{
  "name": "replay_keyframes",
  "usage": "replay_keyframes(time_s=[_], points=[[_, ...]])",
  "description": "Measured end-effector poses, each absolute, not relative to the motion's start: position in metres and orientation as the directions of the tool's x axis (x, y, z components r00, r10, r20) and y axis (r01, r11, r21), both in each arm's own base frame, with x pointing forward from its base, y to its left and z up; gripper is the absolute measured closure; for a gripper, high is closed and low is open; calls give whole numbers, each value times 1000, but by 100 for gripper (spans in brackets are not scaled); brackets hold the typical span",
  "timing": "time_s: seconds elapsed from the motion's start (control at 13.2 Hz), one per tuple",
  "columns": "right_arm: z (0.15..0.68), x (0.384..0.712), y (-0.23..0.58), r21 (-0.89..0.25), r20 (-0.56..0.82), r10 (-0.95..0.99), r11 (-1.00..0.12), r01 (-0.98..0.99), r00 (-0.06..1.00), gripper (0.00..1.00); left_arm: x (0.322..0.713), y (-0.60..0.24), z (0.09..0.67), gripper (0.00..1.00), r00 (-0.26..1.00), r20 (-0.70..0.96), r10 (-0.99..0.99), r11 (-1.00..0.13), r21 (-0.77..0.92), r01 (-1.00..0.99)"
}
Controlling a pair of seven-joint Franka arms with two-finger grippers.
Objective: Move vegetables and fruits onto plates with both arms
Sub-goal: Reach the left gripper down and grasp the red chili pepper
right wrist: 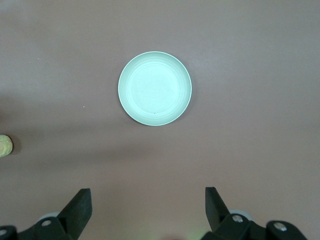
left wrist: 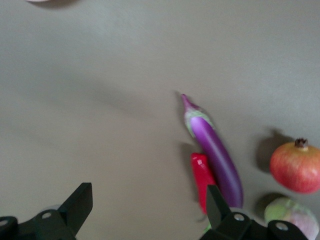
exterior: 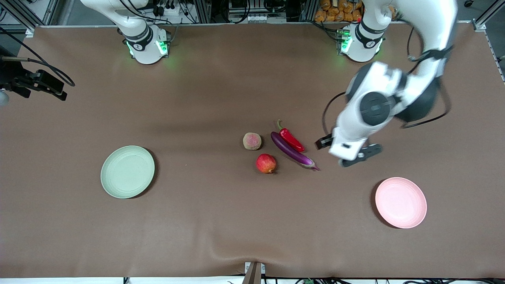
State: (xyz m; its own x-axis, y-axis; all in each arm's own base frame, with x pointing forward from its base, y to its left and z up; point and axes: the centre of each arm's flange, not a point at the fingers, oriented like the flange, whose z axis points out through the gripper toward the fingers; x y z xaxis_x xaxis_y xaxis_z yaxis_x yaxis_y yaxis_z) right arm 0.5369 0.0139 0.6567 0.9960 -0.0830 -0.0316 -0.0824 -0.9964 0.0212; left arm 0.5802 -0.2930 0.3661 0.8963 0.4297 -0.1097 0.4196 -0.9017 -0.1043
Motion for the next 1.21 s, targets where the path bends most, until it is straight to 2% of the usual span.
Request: replay_keyframes(time_s=[0.45,0.98,1.21], points=[[657,537,14,21,-32,-83,-996,-82,996,0,575,-310,323,0,839,-85,538,-843,-78,533],[656,537,14,22,-35,-83,-996,-82,996,0,533,-327,240,0,776,-73,626,-779,-40,625],[656,537,14,22,-35,-83,-996,-82,996,0,525,-327,229,0,764,-67,642,-766,-16,642]])
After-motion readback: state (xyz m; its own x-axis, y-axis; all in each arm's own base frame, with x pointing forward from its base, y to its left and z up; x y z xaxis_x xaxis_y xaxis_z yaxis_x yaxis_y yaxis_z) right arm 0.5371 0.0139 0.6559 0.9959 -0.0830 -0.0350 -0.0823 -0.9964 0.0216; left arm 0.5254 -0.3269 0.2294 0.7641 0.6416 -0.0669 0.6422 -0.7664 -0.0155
